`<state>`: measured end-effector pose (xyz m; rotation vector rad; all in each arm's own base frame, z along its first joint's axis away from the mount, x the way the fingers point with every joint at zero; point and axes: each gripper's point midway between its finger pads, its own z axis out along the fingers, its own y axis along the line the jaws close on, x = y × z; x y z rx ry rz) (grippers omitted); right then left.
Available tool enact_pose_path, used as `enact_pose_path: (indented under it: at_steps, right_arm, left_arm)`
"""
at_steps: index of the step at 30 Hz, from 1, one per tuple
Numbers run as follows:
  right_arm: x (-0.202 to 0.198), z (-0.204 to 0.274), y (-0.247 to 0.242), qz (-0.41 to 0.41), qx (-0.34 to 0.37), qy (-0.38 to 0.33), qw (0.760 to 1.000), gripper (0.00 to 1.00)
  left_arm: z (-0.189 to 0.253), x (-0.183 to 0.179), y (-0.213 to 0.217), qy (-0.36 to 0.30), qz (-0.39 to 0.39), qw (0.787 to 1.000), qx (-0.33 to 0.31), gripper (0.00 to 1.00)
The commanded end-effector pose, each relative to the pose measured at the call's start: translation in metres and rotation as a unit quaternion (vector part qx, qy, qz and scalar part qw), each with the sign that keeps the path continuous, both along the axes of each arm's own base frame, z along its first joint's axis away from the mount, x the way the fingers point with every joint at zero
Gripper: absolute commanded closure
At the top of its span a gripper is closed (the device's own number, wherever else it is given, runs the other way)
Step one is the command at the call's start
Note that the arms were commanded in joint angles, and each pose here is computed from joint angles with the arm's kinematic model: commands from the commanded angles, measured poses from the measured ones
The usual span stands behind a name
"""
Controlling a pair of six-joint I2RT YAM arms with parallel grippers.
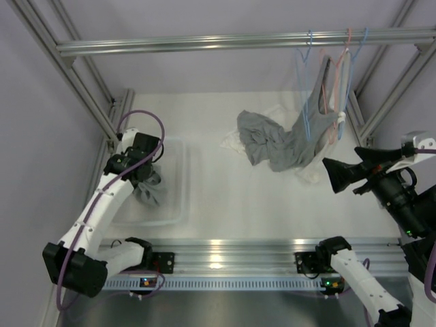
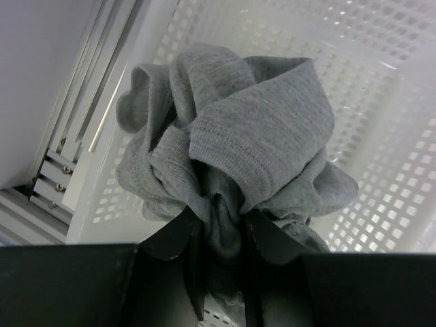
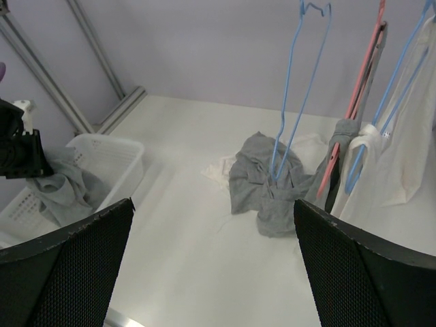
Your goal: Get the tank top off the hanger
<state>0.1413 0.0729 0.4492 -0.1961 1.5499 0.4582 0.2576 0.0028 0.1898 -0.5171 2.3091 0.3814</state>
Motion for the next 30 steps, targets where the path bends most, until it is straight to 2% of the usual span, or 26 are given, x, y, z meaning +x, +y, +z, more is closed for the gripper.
enact_pose_path:
  at_steps: [1,2,5,6,8,10,15,19,20,21,24,25,26,28,30]
  right_arm:
    - [0.005,0.008,0.003,0.003,0.003,-0.01,1.0,0.01]
    - [0.008,0.006,0.004,0.004,0.002,-0.004,1.0,0.01]
    - [0.012,0.003,0.004,0.001,0.004,0.005,1.0,0.02]
    - [0.015,0.002,0.004,-0.001,0.002,0.007,1.0,0.02]
    - [0.016,0.004,0.004,-0.004,0.004,0.008,1.0,0.02]
    - [0.019,0.005,0.001,-0.012,0.003,0.01,1.0,0.02]
    - [0.048,-0.01,-0.006,-0.051,-0.016,0.057,0.997,0.02]
    - [0.076,-0.019,-0.024,-0.114,-0.043,0.083,0.989,0.07]
    - [0.084,-0.02,-0.026,-0.123,-0.053,0.087,0.987,0.08]
    - [0.087,-0.017,-0.029,-0.134,-0.056,0.087,0.986,0.09]
    - [0.103,-0.004,-0.042,-0.176,-0.066,0.075,0.979,0.19]
    - [0.105,0.007,-0.048,-0.194,-0.067,0.065,0.977,0.29]
    - [0.117,0.005,-0.047,-0.197,-0.075,0.075,0.975,0.34]
    - [0.124,0.015,-0.039,-0.18,-0.077,0.068,0.978,0.39]
    - [0.136,0.019,-0.036,-0.18,-0.074,0.069,0.978,0.39]
  left_arm:
    - [-0.007,0.013,0.004,-0.013,0.004,1.0,-0.012,0.97]
    - [-0.01,0.015,0.003,-0.011,-0.001,1.0,-0.018,0.68]
    - [-0.017,0.017,-0.007,-0.006,-0.019,0.999,-0.038,0.43]
    - [-0.015,0.018,-0.01,-0.01,-0.024,0.999,-0.045,0.29]
    - [-0.01,0.02,-0.012,-0.016,-0.035,0.998,-0.049,0.21]
    - [0.0,0.021,-0.014,-0.028,-0.045,0.997,-0.053,0.02]
    - [0.037,0.013,-0.029,-0.084,-0.089,0.988,-0.094,0.01]
    - [0.059,-0.002,-0.056,-0.138,-0.171,0.964,-0.153,0.01]
    - [0.071,-0.011,-0.063,-0.165,-0.194,0.952,-0.169,0.01]
    - [0.064,-0.016,-0.066,-0.164,-0.209,0.948,-0.174,0.01]
    - [0.069,-0.033,-0.064,-0.199,-0.226,0.938,-0.173,0.01]
    - [0.073,-0.036,-0.064,-0.213,-0.227,0.934,-0.174,0.01]
    - [0.076,-0.038,-0.064,-0.221,-0.23,0.931,-0.175,0.01]
    - [0.078,-0.039,-0.065,-0.234,-0.234,0.927,-0.179,0.01]
    - [0.073,-0.036,-0.066,-0.227,-0.233,0.928,-0.179,0.01]
